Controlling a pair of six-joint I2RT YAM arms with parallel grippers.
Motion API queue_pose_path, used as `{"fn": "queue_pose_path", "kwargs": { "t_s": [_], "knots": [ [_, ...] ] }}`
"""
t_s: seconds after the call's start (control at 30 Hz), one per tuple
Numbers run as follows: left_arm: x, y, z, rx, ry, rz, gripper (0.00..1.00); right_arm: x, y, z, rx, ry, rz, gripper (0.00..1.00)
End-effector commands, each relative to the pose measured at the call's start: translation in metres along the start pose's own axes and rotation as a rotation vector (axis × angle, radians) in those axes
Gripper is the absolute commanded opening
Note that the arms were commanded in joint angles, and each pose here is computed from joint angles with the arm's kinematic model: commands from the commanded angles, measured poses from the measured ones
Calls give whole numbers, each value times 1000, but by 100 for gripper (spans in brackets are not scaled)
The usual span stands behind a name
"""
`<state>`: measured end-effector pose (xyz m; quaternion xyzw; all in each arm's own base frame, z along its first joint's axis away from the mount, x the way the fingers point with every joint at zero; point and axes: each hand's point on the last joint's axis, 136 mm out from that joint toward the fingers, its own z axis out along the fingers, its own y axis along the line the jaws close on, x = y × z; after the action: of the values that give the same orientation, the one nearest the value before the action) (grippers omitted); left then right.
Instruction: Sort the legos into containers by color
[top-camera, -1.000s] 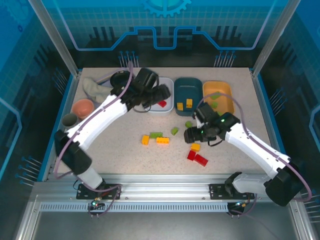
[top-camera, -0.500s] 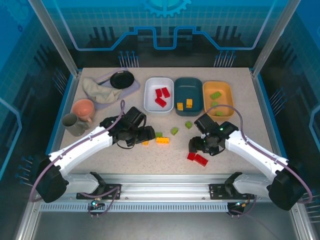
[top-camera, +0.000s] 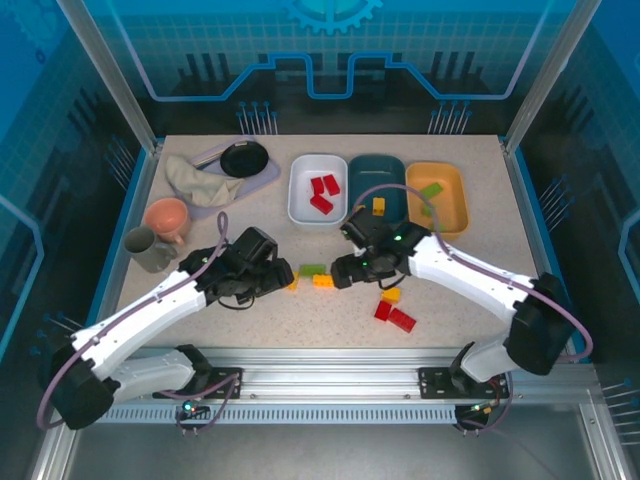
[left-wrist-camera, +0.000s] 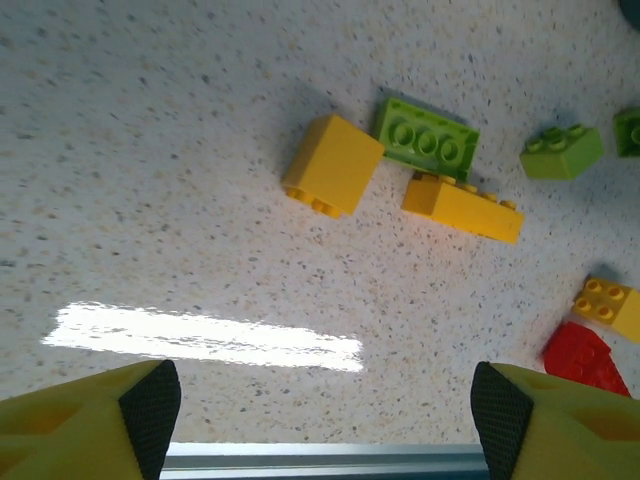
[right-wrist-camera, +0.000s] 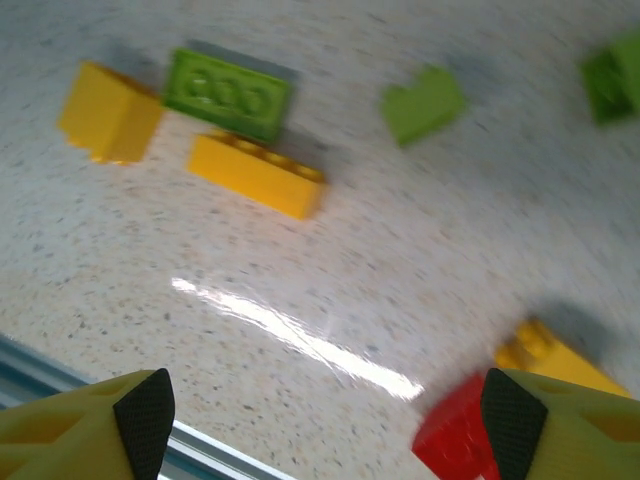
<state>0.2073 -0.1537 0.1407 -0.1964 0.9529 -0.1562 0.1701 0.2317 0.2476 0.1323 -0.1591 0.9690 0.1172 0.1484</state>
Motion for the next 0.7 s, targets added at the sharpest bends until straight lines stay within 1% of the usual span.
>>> {"fn": "queue_pose_path", "kwargs": {
  "t_s": [0.0,0.13,0.2,0.3,0.37,0.43,0.5,0.57,0.67],
  "knots": [
    [-5,31,-16,-91,-77,-49,81,-13,21,6,-8,-9,-209,84],
    [-8,45,-30,-108,-126,-75,81,-26,28,10,-9,-19,-236,82],
    [-7,50,-33,-113,-136,-82,81,-30,25,18,13,-9,-200,82],
    [-5,54,-33,-110,-136,-101,81,-36,21,32,6,7,-132,82],
    [-4,54,-31,-107,-128,-109,81,-43,22,38,6,-6,-144,82],
    [-3,53,-31,-106,-126,-110,81,-50,9,41,62,0,-140,83],
    [-3,53,-30,-105,-124,-110,81,-53,-10,47,98,42,-79,83],
    [-3,53,-30,-101,-125,-111,81,-52,-22,53,91,72,-41,83],
    [-3,51,-29,-97,-123,-112,81,-51,-28,61,77,89,-48,82]
  ]
}}
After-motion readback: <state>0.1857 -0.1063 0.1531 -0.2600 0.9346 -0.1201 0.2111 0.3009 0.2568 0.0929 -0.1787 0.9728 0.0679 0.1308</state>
